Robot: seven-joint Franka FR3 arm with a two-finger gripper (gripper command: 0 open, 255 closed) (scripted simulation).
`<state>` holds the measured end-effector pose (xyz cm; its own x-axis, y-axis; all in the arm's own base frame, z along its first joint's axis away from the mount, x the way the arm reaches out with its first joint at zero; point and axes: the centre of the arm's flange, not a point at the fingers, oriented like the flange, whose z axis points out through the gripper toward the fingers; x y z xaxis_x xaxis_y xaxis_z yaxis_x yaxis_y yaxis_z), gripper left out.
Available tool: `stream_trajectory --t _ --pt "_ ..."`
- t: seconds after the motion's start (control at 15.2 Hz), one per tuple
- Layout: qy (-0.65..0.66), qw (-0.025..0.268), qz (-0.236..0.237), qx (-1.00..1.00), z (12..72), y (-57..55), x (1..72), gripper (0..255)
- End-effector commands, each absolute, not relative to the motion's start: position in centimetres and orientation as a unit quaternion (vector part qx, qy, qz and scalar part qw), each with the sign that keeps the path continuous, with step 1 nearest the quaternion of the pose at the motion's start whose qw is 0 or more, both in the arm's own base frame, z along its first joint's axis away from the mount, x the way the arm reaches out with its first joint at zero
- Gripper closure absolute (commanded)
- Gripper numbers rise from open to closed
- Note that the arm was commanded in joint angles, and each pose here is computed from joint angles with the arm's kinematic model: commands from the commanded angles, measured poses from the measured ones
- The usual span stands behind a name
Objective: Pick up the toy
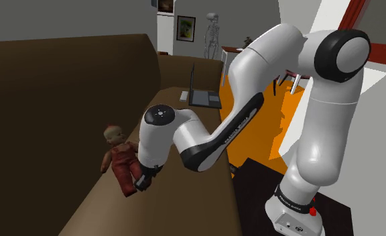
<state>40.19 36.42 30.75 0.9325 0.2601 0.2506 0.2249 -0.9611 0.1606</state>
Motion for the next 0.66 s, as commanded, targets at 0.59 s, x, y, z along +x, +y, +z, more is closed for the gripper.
stream_trajectory --t 0.59 --pt "0.123 0.065 0.136 0.981 35.8 36.3 40.2 255"
